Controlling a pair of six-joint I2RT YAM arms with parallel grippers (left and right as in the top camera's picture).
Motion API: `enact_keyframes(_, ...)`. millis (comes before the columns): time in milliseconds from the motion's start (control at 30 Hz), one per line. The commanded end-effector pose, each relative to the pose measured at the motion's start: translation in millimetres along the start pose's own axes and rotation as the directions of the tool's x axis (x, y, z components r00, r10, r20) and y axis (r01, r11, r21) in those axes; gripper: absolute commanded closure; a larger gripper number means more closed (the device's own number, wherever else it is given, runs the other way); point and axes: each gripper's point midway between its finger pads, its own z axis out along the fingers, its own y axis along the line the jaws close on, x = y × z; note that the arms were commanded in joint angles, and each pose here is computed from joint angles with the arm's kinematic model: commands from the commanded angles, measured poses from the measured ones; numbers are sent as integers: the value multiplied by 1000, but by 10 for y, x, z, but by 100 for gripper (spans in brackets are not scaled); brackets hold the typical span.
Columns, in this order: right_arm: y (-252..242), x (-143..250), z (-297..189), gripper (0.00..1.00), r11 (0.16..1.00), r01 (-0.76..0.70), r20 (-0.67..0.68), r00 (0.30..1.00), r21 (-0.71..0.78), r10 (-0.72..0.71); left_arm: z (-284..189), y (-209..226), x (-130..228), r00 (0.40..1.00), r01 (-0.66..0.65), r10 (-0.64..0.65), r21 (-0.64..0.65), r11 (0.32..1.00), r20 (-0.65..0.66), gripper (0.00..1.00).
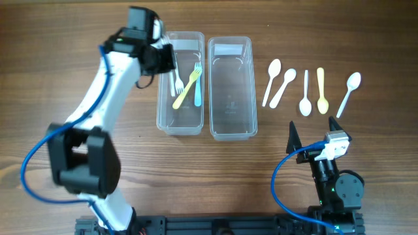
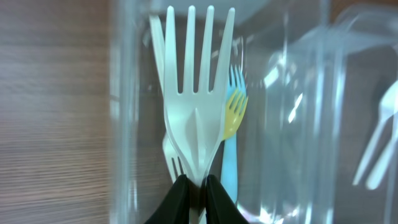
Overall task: Pack container
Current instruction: 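Carry the white fork into the left container and release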
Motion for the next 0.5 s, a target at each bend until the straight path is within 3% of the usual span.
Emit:
enact_keyframes(0, -29, -13, -1, 0, 1000, 0, 6, 1000, 15, 0, 231, -132, 171, 996, -59, 59, 6, 998, -65, 87)
enact_keyframes(33, -29, -13, -1, 0, 1000, 0, 6, 1000, 15, 0, 242, -162, 187, 995, -65, 66, 8, 998, -68, 82)
enact_keyframes(67, -29, -13, -1, 0, 1000, 0, 6, 1000, 15, 0, 249, -191, 198, 995, -72, 72, 11, 997, -69, 63)
enact_keyframes(100, -29, -13, -1, 0, 1000, -1, 6, 1000, 15, 1, 249, -217, 199, 995, -77, 78, 14, 997, -67, 52)
enact_keyframes(133, -29, -13, -1, 0, 1000, 0, 6, 1000, 15, 0, 239, -242, 193, 995, -82, 82, 18, 997, -61, 49)
enact_keyframes(333, -29, -13, -1, 0, 1000, 0, 6, 1000, 15, 0, 46, -186, 75, 994, -105, 105, 3, 994, -10, 48)
enact_keyframes(467, -29, -13, -1, 0, 1000, 0, 6, 1000, 15, 0, -440, 248, -143, 989, -105, 119, -160, 982, 83, 46)
